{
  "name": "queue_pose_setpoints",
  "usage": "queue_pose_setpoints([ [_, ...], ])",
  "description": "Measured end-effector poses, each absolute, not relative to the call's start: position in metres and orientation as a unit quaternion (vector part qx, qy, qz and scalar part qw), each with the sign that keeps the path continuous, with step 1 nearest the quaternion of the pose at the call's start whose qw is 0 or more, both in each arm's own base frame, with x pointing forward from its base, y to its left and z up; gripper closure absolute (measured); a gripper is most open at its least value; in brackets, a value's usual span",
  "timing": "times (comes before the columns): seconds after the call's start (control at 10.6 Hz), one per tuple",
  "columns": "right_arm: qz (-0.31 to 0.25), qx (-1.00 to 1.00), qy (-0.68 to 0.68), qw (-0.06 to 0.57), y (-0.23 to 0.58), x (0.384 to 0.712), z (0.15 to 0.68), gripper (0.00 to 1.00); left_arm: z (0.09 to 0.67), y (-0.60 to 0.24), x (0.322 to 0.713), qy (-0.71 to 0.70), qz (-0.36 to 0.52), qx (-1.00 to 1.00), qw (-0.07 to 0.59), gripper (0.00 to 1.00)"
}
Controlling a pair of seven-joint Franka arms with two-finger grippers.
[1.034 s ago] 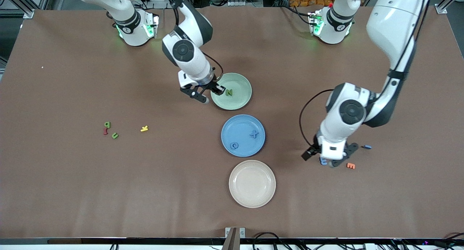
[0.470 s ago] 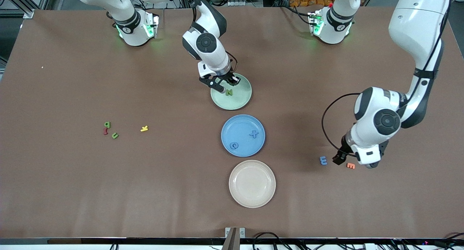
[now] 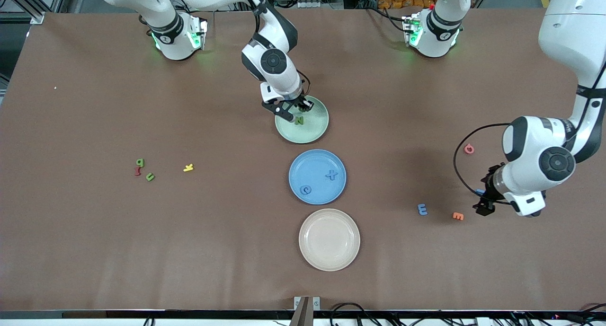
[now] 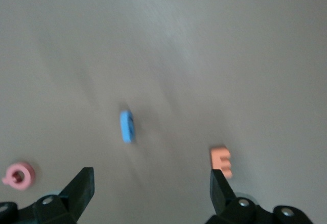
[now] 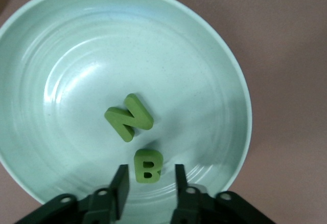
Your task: Sort letters by color into matching plates
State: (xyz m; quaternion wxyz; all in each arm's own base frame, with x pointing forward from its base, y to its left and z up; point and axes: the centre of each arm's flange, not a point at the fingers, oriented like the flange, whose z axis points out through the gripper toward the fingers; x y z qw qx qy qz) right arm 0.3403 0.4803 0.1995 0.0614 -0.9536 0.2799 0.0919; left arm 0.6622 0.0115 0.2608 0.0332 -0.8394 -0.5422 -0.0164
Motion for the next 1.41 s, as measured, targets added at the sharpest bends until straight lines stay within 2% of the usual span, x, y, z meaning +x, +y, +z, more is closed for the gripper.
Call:
queue_pose_setpoints([
  [0.09,0.092,-0.953,0.281,0.061,0.48,0.34,0.199,0.43,0.258,0.026,0.661,-0.548,-0.017,-0.835,0.037,0.0],
  [0.28,0.091,-0.953,0.283,0.063,0.481,0.341,0.2,0.36,0.249,0.04,0.659,-0.556,-0.014,-0.83,0.036,0.0],
  [0.66,0.09,-0.948,0.298,0.062,0.47,0.363,0.228,0.35,0.221,0.059,0.654,-0.568,-0.004,-0.822,0.031,0.0],
  [1.03,0.095,-0.936,0.335,0.048,0.416,0.412,0.299,0.34,0.199,0.045,0.653,-0.561,0.002,-0.828,0.022,0.0],
  [1.41,0.095,-0.915,0.389,0.046,0.327,0.476,0.322,0.3,0.19,0.047,0.652,-0.563,-0.005,-0.826,0.01,0.0],
])
